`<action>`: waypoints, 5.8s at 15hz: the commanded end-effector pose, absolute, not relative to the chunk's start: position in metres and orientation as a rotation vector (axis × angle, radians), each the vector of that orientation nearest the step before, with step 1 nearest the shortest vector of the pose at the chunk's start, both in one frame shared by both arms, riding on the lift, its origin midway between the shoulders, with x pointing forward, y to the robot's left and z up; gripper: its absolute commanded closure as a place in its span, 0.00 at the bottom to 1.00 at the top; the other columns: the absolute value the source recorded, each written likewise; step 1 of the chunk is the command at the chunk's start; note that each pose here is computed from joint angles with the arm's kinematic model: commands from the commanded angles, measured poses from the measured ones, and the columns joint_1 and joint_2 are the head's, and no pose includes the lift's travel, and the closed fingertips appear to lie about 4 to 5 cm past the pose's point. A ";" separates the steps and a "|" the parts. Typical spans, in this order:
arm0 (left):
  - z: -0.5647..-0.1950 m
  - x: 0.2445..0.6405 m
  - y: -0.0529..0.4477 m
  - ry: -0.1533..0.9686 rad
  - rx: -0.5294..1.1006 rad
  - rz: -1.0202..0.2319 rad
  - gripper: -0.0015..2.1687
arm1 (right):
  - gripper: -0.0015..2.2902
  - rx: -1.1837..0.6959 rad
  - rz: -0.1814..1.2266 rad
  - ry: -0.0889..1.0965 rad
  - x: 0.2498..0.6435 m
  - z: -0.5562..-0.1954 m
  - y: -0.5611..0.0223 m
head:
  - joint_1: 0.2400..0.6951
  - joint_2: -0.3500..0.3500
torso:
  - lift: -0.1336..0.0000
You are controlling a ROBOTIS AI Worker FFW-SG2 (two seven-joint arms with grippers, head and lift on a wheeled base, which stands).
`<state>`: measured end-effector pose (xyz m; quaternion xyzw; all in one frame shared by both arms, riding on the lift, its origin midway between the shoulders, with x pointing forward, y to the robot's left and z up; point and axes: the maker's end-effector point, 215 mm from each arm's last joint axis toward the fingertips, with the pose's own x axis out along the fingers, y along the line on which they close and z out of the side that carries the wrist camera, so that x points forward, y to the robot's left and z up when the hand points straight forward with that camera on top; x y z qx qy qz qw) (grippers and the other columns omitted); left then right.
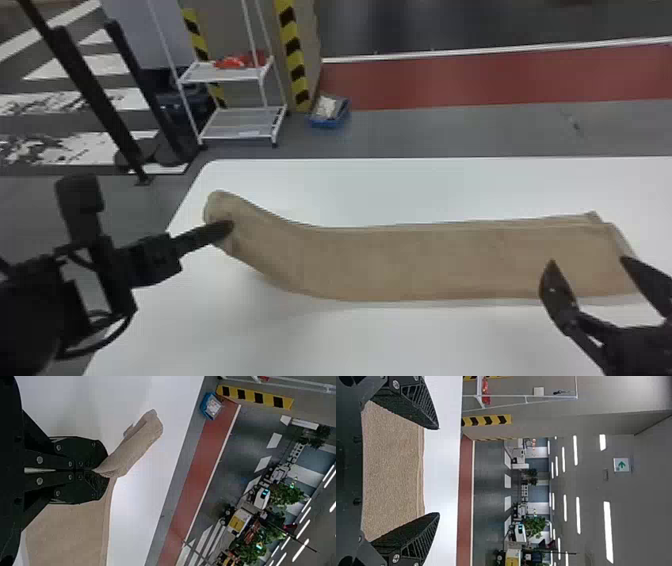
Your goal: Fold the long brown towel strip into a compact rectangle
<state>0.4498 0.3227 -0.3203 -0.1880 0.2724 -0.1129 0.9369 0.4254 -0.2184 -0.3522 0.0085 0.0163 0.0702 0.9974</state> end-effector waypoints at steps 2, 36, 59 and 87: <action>-0.294 0.455 0.213 0.546 -0.295 -0.372 0.99 | 0.05 0.030 0.097 0.025 0.426 -0.349 -0.244 | 1.00 0.66 | 0.12; -0.330 0.496 0.121 0.219 0.090 -0.204 0.01 | 0.05 0.040 0.174 0.188 0.488 -0.395 -0.202 | 1.00 0.22 | 0.12; -0.359 0.478 0.180 0.064 -0.082 -0.107 0.02 | 0.18 -0.035 0.372 0.445 0.551 -0.467 -0.121 | 1.00 0.57 | 0.12; -0.370 0.481 0.189 0.030 -0.085 -0.088 0.02 | 0.64 0.091 0.212 0.324 0.517 -0.411 -0.226 | 1.00 0.46 | 0.12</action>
